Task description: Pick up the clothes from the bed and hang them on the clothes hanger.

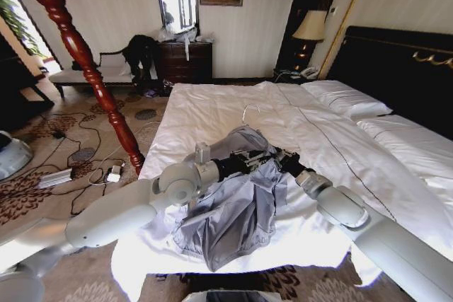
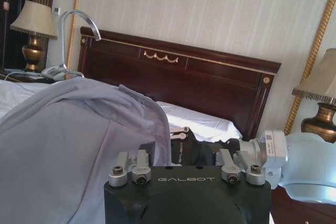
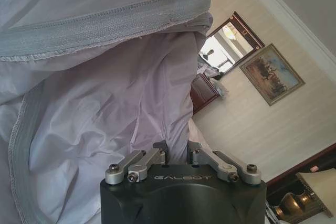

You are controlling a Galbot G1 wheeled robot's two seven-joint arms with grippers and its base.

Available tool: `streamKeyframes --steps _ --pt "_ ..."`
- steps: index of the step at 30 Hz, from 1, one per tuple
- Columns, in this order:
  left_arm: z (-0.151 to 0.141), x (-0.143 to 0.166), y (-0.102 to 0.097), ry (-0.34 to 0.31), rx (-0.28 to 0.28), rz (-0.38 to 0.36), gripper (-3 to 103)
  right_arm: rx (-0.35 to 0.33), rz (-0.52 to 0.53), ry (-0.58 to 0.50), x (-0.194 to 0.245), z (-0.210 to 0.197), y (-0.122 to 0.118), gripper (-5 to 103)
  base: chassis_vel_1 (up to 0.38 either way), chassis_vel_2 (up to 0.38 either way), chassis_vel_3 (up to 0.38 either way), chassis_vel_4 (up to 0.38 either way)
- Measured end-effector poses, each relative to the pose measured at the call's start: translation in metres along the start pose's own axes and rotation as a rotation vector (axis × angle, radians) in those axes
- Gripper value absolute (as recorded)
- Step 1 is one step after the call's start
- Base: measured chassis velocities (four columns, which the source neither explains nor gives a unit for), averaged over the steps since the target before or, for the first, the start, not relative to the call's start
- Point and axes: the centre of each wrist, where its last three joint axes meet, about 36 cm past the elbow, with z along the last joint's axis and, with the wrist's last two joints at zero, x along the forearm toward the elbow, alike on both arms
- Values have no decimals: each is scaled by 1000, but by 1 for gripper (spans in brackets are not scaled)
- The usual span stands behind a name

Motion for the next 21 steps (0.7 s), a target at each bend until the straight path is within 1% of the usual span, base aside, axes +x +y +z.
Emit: streamKeyframes --steps 1,2,4,5,6,7,9,10,12,13,15,18,21 --pt "-1 6 -2 -5 -2 -4 58 1 2 0 0 0 0 17 0 0 0 0" --pt "-1 6 -2 -5 -2 -4 58 1 2 0 0 0 0 17 0 0 0 0" --pt "-2 19 -4 -15 -3 -19 69 1 8 -1 0 0 -1 17 0 0 0 0" --pt "-2 25 -5 -18 -2 -27 69 1 11 -2 1 0 -2 17 0 0 0 0" --pt "-2 33 -6 -24 -3 -41 75 2 14 -4 1 0 -2 17 0 0 0 0" --pt "-2 33 -6 -24 -3 -41 75 2 14 -4 1 0 -2 17 0 0 0 0" --pt "0 47 -2 -52 -34 -105 85 14 17 -16 2 2 0 17 0 0 0 0" --pt "0 47 -2 -52 -34 -105 85 14 17 -16 2 2 0 17 0 0 0 0" --pt "-3 56 6 -80 -53 -182 96 37 22 -26 1 6 2 17 0 0 0 0" --pt "-7 59 11 -95 -59 -209 98 41 25 -30 1 6 2 17 0 0 0 0" --pt "-10 63 13 -105 -62 -223 99 41 28 -33 1 6 3 17 0 0 0 0" --pt "-28 73 22 -138 -72 -244 100 47 35 -46 1 5 3 17 0 0 0 0" --pt "-34 76 26 -140 -82 -244 100 54 39 -54 2 3 2 17 0 0 0 0"
